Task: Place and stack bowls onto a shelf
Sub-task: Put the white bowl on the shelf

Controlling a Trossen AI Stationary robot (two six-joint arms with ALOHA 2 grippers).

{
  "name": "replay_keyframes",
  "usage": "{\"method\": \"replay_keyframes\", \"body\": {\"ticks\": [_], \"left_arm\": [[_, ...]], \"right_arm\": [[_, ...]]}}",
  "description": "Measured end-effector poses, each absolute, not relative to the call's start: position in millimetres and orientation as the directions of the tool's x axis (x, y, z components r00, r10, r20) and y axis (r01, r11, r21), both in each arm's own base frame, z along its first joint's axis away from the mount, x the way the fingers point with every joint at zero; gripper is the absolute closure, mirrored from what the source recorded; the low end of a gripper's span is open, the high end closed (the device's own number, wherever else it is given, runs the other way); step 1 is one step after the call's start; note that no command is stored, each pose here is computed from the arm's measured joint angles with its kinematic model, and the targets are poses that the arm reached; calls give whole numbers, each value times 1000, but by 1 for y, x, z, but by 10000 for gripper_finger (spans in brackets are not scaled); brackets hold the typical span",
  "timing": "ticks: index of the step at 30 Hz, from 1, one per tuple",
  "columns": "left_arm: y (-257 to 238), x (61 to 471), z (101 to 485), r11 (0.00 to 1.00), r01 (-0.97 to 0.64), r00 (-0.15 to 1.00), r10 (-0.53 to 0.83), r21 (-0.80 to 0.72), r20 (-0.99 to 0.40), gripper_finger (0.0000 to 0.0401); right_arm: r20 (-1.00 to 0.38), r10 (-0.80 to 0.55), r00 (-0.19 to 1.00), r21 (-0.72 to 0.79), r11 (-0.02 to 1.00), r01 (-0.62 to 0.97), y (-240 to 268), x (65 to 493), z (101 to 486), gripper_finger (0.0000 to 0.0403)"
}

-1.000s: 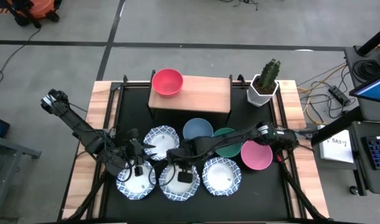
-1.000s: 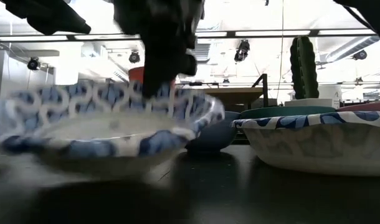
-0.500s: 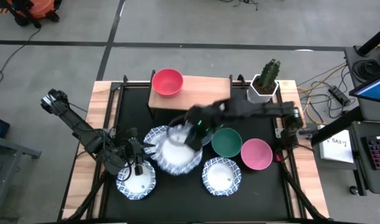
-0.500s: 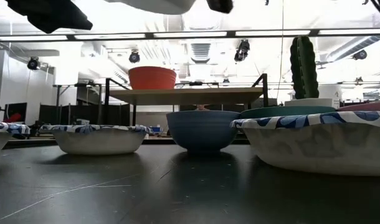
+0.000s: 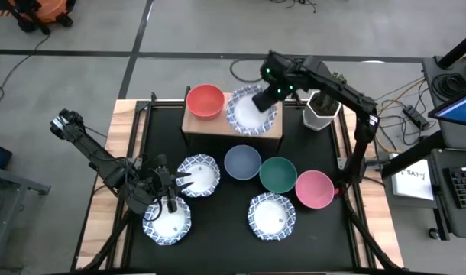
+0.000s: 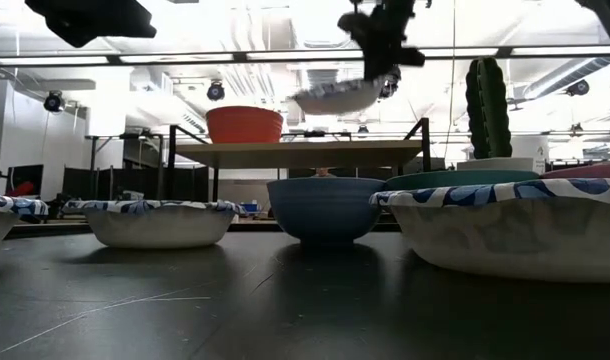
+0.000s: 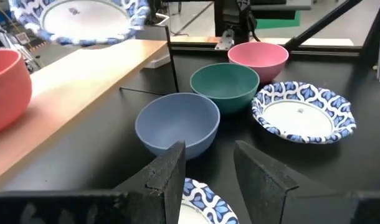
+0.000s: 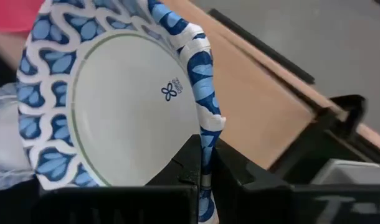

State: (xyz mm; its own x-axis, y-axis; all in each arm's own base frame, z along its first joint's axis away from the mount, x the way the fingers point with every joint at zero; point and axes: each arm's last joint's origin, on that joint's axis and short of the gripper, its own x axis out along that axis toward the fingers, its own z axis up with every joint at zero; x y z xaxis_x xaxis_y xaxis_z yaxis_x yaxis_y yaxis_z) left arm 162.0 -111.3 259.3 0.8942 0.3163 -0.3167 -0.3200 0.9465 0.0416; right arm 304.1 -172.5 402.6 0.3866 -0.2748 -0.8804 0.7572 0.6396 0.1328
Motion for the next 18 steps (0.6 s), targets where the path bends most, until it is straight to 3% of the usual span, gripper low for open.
{"method": "replay_keyframes", "body": {"ticks": [11,18], "left_arm": [[-117,169,276,934,-319,937,285,-161,-204,281],[-125,171,284,931,-279,958,251,-235,-140,281]], "right_arm": [[-900,-271,341,84,660,747,-216,304,379,384],[-915,-252,314,44,712,700,-227,311,365,311]]}}
